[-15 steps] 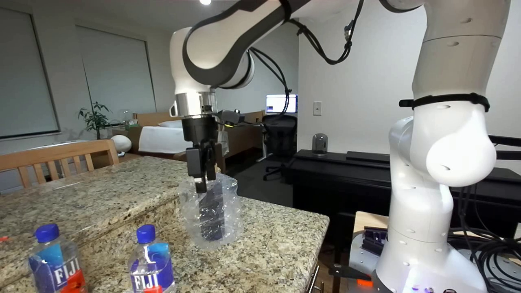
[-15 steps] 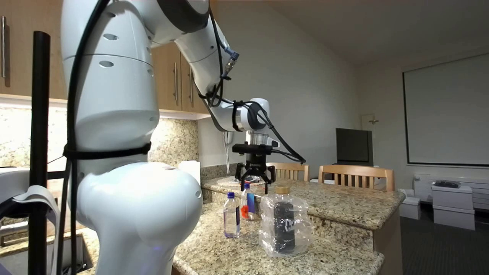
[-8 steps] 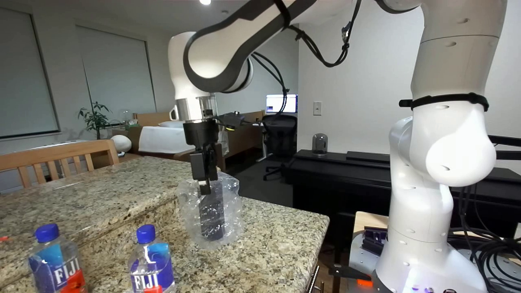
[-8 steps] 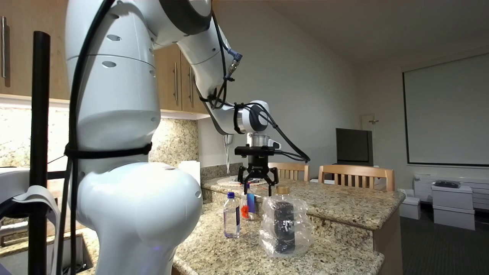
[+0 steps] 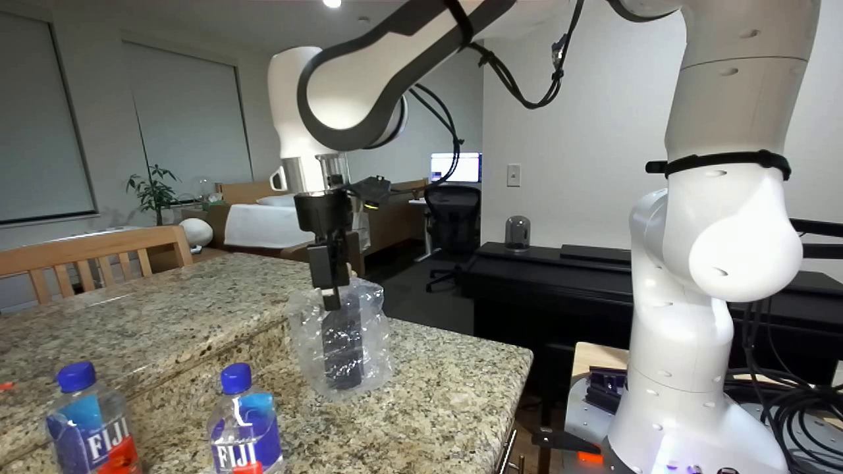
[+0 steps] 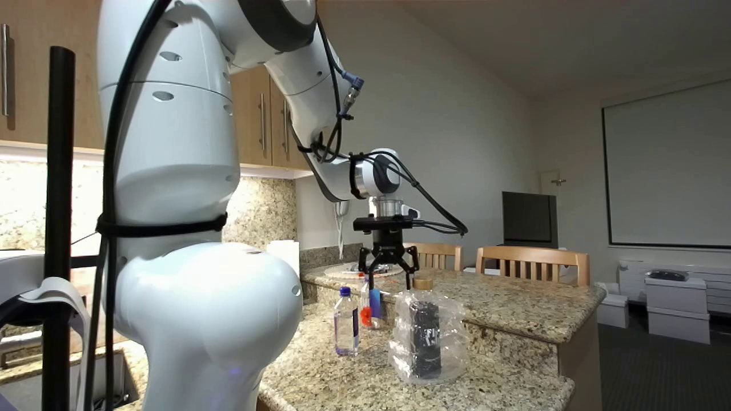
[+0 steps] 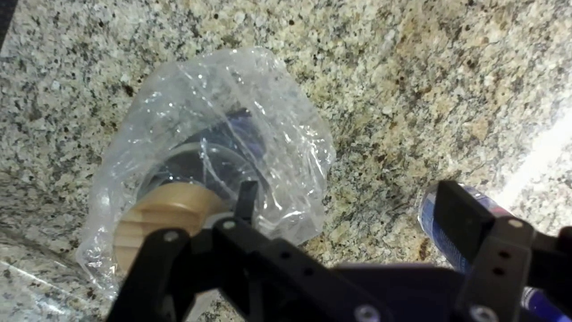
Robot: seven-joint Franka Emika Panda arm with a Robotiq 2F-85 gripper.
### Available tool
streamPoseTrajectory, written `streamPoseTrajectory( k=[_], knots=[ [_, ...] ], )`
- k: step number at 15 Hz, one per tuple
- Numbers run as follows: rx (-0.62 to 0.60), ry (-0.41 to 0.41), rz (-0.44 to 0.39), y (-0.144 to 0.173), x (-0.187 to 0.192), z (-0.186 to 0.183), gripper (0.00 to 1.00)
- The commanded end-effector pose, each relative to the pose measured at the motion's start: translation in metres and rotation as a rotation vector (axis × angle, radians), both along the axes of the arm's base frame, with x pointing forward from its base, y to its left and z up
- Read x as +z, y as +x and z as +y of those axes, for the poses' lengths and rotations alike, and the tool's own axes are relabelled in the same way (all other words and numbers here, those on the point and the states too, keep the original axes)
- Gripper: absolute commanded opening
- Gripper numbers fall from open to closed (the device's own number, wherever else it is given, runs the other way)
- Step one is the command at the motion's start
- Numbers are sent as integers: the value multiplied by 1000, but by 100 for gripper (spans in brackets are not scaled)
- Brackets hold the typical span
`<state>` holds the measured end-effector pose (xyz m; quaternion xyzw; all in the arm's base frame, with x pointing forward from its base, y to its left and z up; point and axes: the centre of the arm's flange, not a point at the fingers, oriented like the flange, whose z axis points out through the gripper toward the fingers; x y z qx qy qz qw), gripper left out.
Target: Remove the plastic around the bottle
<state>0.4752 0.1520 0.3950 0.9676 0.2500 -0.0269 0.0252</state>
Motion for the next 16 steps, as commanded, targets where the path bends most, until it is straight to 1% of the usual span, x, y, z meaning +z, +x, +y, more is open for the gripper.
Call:
streamPoseTrajectory(
  k=[1, 9, 16],
  knots=[
    [15, -19, -39, 1, 6, 1, 100],
    [30, -30, -64, 3, 13, 5, 100],
    [6, -12, -34, 2, 4, -8, 100]
  ],
)
